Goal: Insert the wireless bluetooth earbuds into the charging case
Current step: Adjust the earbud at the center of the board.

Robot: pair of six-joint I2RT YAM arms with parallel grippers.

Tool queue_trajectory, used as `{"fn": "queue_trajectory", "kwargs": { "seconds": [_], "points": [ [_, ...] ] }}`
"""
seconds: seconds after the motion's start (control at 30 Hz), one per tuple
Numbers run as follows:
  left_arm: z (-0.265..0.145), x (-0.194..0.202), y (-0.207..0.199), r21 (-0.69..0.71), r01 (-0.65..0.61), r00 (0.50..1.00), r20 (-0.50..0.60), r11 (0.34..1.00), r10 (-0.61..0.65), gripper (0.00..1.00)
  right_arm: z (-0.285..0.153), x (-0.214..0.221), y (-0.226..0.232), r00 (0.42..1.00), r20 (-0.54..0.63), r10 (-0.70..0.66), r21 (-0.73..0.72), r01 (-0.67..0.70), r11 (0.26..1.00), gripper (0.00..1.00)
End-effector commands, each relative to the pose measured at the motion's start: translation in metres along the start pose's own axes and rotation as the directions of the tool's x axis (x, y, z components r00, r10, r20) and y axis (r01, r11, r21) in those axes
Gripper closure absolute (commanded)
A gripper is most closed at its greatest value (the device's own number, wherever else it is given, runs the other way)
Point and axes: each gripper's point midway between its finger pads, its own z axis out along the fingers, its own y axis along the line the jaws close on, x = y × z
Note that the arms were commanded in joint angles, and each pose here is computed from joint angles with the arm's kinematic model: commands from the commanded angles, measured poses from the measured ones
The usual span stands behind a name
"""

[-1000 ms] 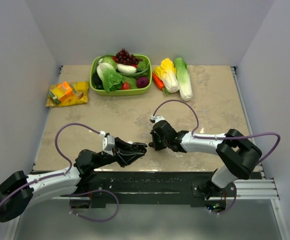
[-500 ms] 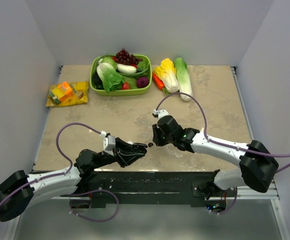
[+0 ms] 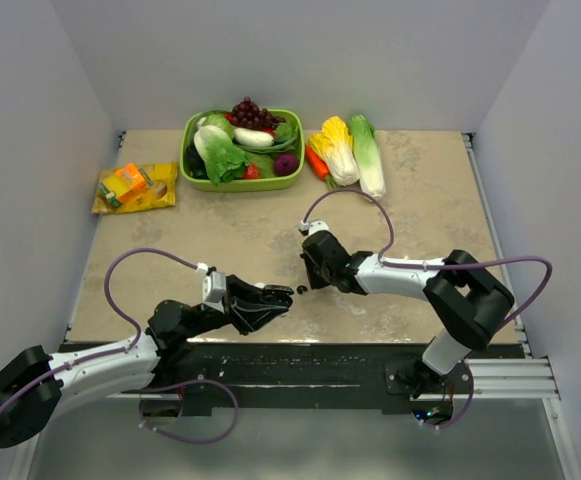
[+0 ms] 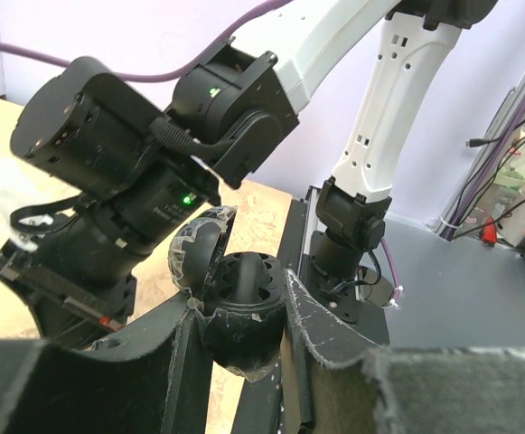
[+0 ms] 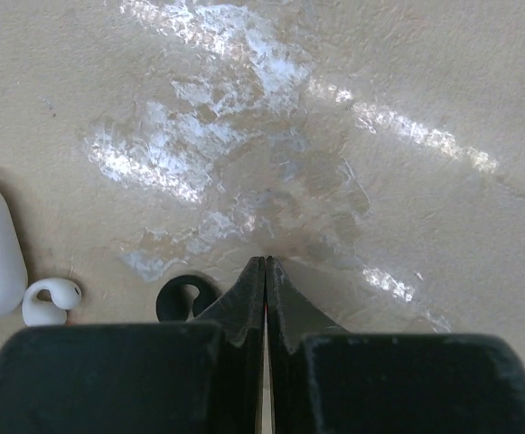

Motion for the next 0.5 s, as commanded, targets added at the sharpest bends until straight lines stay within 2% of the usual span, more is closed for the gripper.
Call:
{"fn": "queue_trajectory", "kwargs": {
  "seconds": [0.0, 0.47],
  "points": [
    [-0.017, 0.024, 0.004, -0.025, 0.017, 0.999, -0.035, 1.000, -0.018, 1.00, 0.006, -0.026, 0.016, 0.998, 0.070, 0.002, -0.055, 0.002, 0.998, 1.00],
    [-0.018, 0.027, 0.005, -0.029, 0.022, 0.999, -0.041, 0.999, -0.023, 1.00, 0.003, 0.011, 0.016, 1.000, -0.011, 0.011, -0.108, -0.012, 0.994, 1.00]
  ]
}}
